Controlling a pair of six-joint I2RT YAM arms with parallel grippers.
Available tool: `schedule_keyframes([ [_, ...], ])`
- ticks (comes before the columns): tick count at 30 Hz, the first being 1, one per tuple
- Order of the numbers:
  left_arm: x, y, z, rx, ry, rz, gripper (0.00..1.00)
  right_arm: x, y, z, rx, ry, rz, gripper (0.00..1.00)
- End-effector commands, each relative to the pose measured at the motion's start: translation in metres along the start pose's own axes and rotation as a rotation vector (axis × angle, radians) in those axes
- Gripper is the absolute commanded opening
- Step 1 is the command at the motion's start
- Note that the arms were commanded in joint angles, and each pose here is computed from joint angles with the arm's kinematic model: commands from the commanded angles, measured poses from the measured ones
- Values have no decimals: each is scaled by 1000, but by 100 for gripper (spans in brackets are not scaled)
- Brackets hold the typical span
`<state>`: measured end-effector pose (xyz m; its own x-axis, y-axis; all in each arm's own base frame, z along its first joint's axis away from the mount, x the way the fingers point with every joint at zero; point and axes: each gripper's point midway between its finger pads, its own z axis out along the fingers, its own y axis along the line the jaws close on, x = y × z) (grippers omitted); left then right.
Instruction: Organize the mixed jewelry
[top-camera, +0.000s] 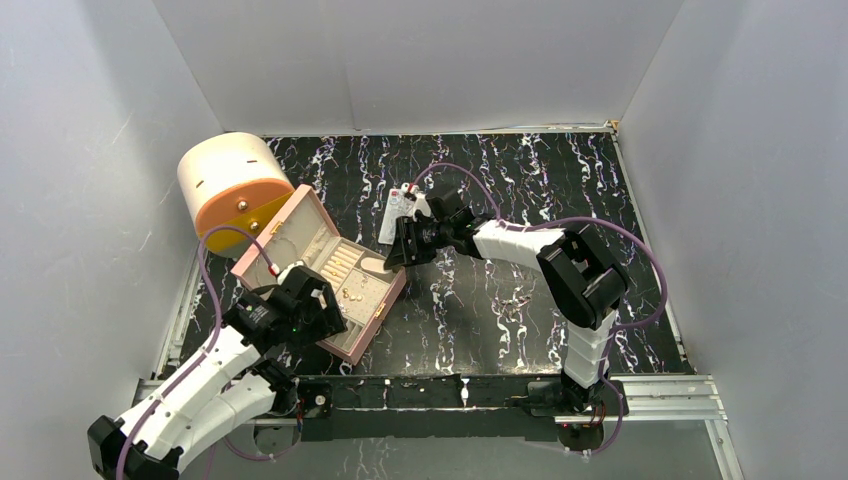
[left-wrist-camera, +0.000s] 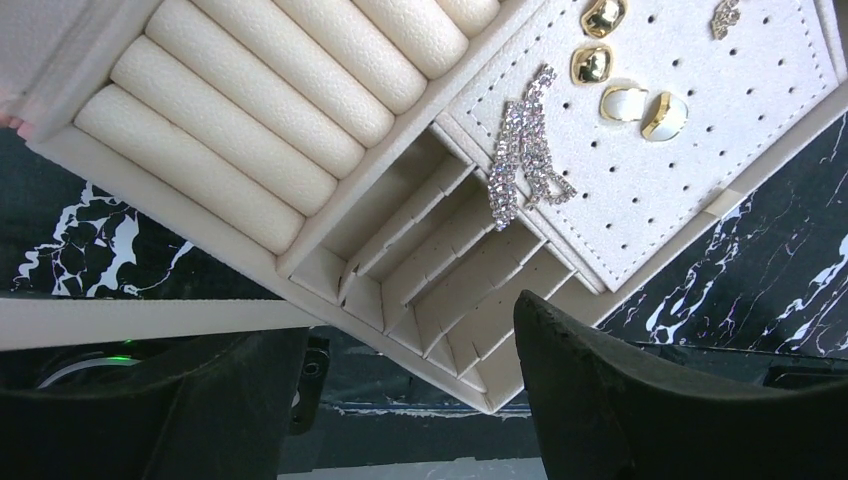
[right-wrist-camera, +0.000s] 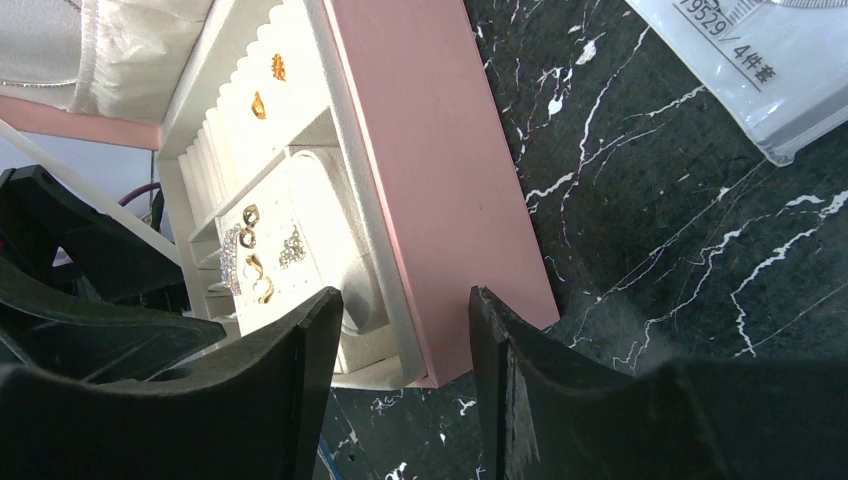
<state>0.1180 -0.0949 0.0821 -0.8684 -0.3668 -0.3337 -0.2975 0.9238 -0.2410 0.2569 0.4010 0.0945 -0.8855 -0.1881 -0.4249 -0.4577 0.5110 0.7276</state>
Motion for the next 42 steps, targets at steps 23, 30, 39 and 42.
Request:
schedule_keyframes([
  [23,-34,-77,4,291,-99,63,67,30,20,-28,-81,-4,20,49],
  [30,-58,-87,8,235,-149,126,67,10,7,-35,53,-100,59,53],
  [39,-74,-64,-1,94,-211,147,69,-21,13,-51,126,-226,103,63],
  [42,-73,-59,-10,100,-221,164,70,-33,22,-67,112,-286,99,67],
])
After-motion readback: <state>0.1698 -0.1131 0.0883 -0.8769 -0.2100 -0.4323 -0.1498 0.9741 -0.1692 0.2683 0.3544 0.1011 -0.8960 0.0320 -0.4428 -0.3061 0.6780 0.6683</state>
